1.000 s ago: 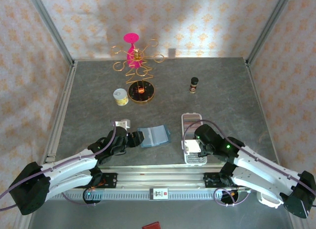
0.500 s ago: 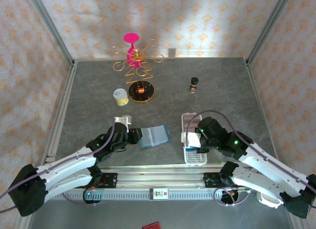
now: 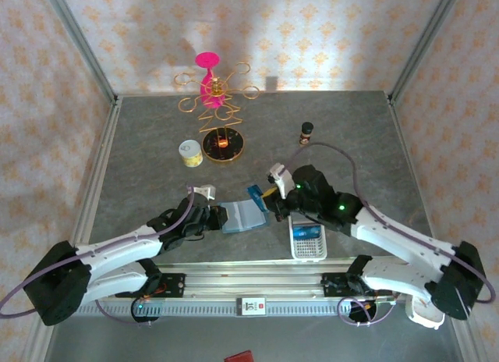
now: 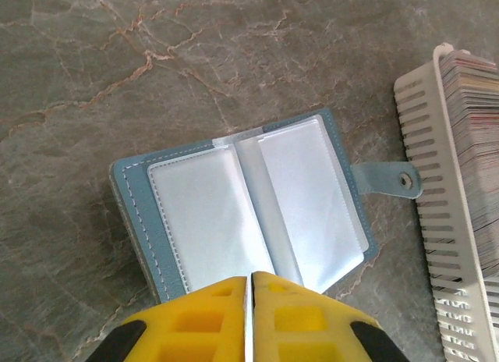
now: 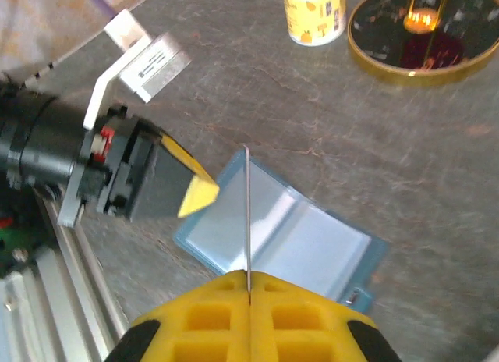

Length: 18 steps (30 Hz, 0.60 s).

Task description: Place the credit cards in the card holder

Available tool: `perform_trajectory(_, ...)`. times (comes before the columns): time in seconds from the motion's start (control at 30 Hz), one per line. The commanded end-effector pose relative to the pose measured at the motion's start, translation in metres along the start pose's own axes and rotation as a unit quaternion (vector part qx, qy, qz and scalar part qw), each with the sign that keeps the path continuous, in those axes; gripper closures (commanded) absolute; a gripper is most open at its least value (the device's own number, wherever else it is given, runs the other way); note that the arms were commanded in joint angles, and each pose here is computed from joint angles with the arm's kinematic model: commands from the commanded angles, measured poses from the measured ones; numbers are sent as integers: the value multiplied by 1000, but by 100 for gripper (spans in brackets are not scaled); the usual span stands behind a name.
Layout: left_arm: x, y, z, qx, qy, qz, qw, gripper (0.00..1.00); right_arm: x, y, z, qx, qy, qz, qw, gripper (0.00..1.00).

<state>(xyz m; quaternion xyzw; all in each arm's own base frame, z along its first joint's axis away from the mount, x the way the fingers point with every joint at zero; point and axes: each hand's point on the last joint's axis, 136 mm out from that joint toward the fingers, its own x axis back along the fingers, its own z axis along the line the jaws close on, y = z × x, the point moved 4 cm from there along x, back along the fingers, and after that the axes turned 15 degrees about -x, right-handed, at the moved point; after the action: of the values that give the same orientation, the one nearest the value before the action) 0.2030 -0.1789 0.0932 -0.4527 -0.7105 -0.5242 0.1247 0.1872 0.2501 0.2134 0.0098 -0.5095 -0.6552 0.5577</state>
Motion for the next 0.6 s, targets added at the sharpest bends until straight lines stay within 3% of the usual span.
perform_trajectory(0.0, -3, 5, -5, -3, -11, -9, 1000, 90, -15, 15, 19, -134, 42, -30, 990, 100)
perform_trajectory(0.23, -12, -15, 13, -10, 27, 27, 999, 94, -57, -6, 5, -284, 14, -35, 958, 100)
perform_trajectory(0.57, -17, -37, 32, -4, 60, 49, 997, 99, -99, -34, -17, -327, -46, -19, 944, 100)
